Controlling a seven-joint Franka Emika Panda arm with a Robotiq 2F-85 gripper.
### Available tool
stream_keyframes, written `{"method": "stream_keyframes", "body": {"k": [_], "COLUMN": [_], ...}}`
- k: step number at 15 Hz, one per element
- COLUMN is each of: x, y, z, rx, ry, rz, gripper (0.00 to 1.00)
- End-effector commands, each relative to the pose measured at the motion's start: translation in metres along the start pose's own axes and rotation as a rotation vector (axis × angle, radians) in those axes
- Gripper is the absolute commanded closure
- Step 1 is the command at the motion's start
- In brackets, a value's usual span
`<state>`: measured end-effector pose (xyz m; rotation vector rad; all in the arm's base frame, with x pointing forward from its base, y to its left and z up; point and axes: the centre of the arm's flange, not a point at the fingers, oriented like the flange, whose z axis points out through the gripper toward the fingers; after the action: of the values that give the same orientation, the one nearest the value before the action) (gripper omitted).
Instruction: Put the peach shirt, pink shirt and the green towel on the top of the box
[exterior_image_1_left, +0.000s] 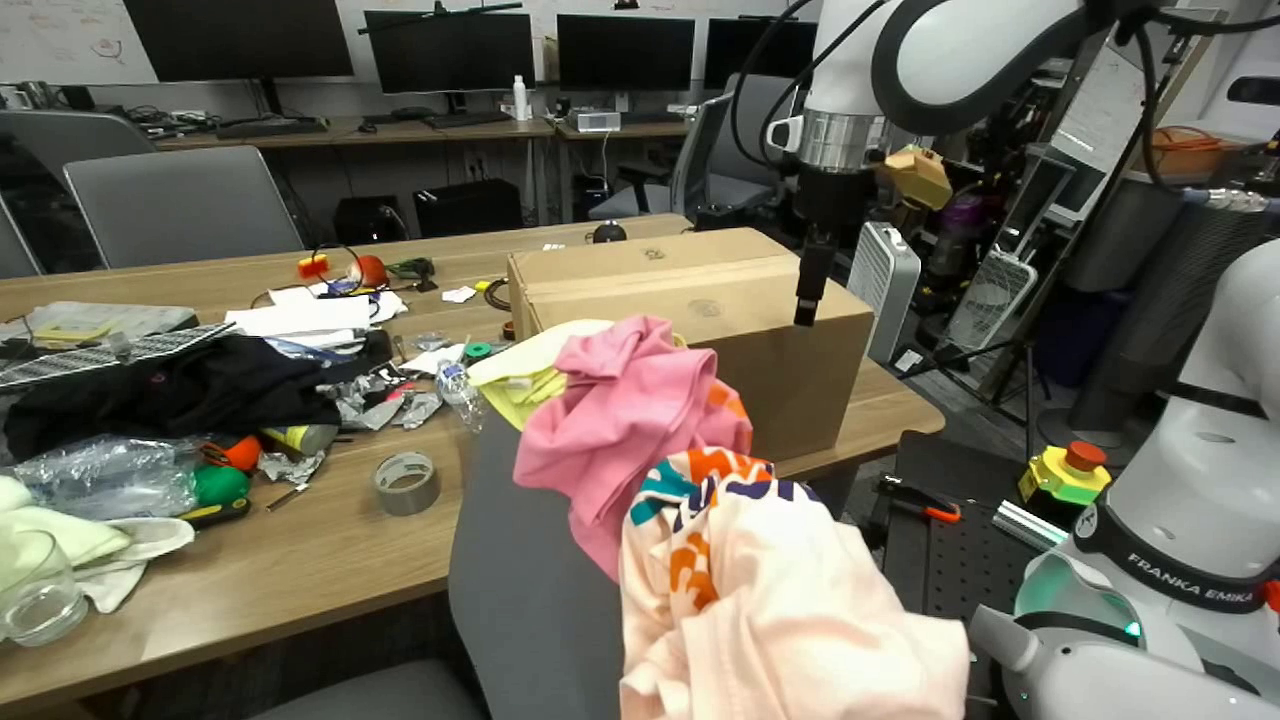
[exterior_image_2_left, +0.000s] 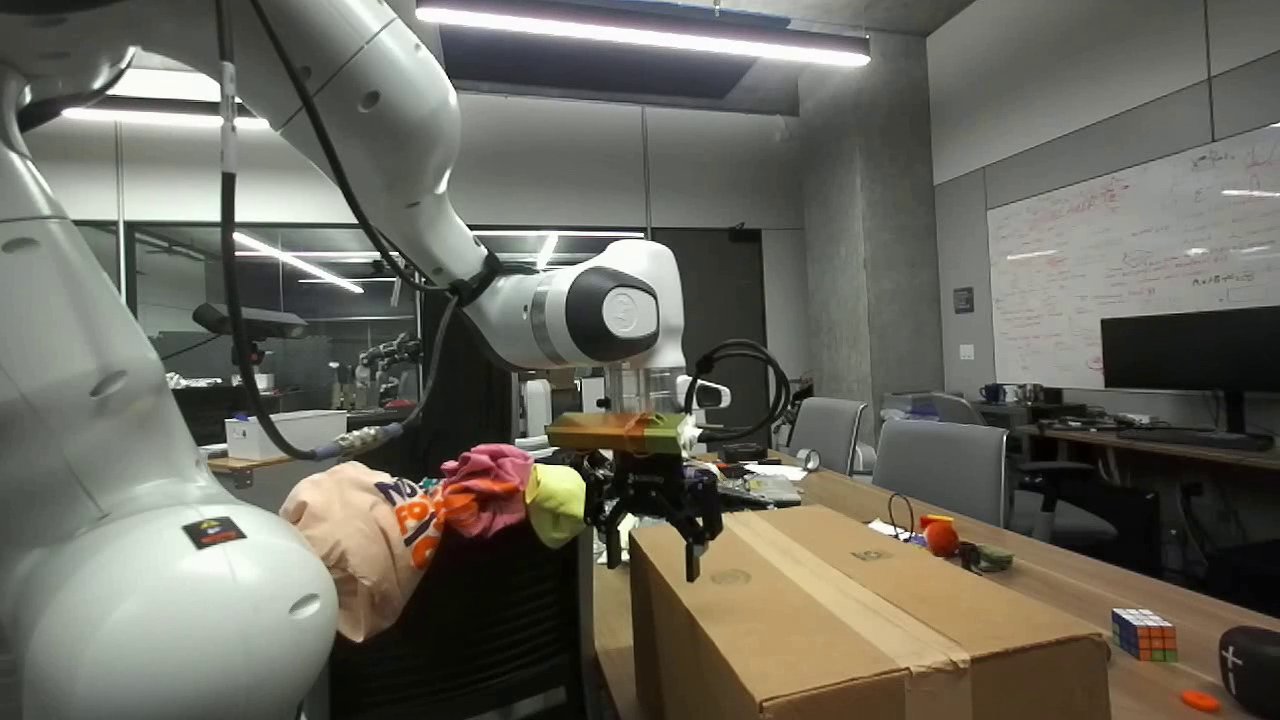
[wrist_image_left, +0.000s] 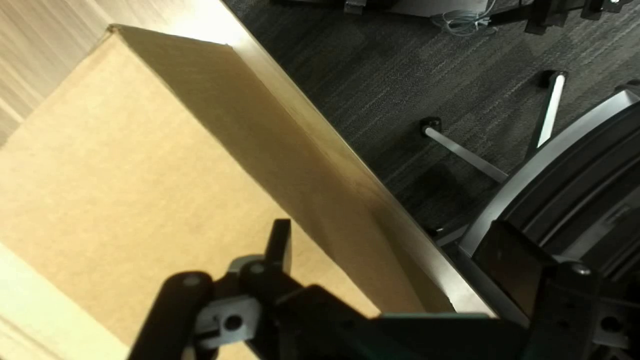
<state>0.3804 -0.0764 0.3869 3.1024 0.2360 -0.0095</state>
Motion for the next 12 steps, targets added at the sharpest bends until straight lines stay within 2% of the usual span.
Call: {"method": "stream_keyframes", "body": {"k": [1,6,12], "x": [-0.001,-0.007,-0.02], "y": [-0.005,-0.045,-0.097], "z": [-0.003,-0.037,-0.075], "rx": [-0.028,-0.096,-0.067], "ry": [0.007,0.041,0.1], "rz": [-0.019,-0.177,-0.263], "gripper": [0.0,0.0,0.0]}}
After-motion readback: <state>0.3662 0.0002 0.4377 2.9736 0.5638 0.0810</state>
